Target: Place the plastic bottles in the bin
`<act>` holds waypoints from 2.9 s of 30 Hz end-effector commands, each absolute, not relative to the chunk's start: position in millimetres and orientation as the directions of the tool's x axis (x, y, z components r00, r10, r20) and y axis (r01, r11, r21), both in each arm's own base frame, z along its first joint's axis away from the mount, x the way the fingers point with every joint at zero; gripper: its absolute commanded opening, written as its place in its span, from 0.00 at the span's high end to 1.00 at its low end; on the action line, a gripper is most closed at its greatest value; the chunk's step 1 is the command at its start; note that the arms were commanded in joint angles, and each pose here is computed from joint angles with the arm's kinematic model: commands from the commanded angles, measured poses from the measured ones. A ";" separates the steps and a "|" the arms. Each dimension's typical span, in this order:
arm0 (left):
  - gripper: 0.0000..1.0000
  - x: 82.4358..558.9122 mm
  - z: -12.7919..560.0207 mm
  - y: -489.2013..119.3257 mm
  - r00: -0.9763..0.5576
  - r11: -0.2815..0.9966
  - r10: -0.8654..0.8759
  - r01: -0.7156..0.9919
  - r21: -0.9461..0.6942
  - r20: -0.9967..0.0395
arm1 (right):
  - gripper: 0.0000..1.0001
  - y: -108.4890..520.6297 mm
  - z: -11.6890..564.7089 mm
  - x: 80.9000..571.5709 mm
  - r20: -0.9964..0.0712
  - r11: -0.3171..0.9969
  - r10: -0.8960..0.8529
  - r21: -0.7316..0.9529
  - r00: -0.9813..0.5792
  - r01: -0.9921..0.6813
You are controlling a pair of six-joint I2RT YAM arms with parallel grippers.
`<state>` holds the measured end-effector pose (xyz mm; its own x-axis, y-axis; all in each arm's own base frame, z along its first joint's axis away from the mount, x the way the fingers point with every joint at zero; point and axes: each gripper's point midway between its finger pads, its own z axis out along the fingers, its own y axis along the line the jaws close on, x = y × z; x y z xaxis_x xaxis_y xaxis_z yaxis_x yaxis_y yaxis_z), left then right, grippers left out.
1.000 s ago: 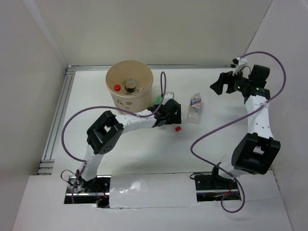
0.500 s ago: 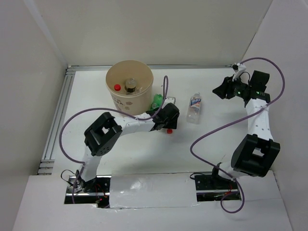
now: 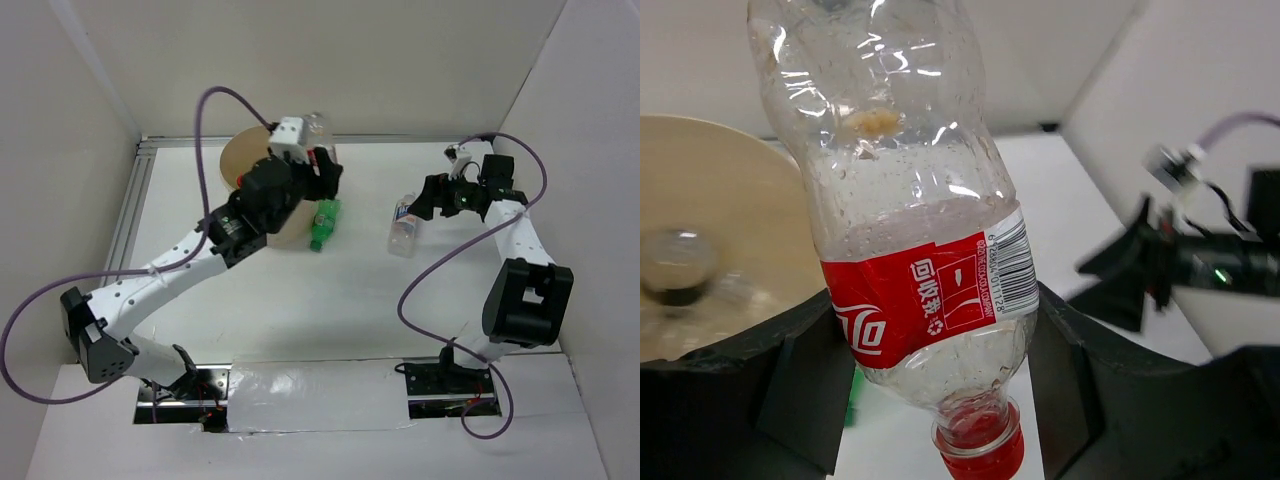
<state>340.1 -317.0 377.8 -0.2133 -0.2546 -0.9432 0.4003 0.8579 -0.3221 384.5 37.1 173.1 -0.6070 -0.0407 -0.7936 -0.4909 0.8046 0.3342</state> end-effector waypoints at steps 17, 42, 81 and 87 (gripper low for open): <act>0.01 422.5 322.5 -159.0 -0.223 0.953 -0.294 0.007 -0.303 -0.929 | 0.00 53.9 80.7 446.0 -0.627 0.982 0.081 0.182 -0.775 -0.045; 0.04 312.4 131.2 -336.4 -0.406 0.826 0.298 0.563 0.021 -0.864 | 0.81 148.3 417.0 505.7 -0.996 0.645 0.045 0.085 -0.073 -0.759; 0.07 378.2 129.1 -363.8 -0.324 0.882 0.456 0.290 0.372 -0.829 | 0.30 -12.0 320.5 505.4 -0.936 0.802 0.075 0.262 -0.345 -0.537; 0.06 421.2 117.9 -337.2 -0.402 0.881 0.472 0.175 0.440 -0.785 | 0.22 -42.9 244.7 436.1 -0.866 0.803 0.130 0.378 -0.484 -0.461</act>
